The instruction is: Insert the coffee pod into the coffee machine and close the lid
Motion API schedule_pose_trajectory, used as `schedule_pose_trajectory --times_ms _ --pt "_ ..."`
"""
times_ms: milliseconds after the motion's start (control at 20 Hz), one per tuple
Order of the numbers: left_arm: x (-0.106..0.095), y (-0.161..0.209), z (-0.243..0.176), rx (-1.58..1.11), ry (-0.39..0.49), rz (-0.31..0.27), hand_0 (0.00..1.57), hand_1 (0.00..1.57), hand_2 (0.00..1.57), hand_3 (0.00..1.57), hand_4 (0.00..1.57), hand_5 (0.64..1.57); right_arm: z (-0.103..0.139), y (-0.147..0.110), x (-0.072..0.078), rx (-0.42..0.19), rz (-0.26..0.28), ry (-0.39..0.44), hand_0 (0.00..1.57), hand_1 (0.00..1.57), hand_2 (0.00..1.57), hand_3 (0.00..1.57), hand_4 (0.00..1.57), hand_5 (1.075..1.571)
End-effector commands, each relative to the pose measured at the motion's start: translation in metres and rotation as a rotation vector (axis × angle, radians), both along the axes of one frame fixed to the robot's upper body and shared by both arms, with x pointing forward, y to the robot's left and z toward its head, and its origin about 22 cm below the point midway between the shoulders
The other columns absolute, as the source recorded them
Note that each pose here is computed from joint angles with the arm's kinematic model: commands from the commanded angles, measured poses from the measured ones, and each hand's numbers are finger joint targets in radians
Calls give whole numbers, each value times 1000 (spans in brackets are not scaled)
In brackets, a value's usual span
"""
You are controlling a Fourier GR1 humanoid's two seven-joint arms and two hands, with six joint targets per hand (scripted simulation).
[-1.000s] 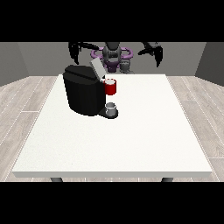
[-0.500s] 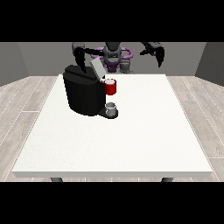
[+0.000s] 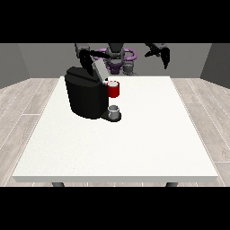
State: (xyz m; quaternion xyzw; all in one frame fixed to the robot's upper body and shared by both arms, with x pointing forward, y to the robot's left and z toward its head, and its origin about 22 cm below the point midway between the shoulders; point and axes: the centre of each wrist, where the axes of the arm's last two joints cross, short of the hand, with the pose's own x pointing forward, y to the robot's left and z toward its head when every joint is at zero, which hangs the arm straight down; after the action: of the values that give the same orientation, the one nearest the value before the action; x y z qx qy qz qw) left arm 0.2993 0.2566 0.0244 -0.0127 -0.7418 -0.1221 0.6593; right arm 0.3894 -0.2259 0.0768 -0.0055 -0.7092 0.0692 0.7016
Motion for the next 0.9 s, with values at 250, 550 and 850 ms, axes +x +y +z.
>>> schedule_pose_trajectory --times_ms 250,550,850 --pt "-4 -2 10 25 -13 20 0 0 0 0 339 1571 11 7 13 -69 29 -85 0 0 0 0 200 1571" --pt "3 -3 7 21 -25 7 0 0 0 0 411 1571 57 36 25 -129 121 -149 0 0 0 0 103 1571" --pt "6 -17 3 31 -51 -4 0 0 0 0 383 1571 73 74 24 -128 133 -189 0 0 0 0 0 1571"
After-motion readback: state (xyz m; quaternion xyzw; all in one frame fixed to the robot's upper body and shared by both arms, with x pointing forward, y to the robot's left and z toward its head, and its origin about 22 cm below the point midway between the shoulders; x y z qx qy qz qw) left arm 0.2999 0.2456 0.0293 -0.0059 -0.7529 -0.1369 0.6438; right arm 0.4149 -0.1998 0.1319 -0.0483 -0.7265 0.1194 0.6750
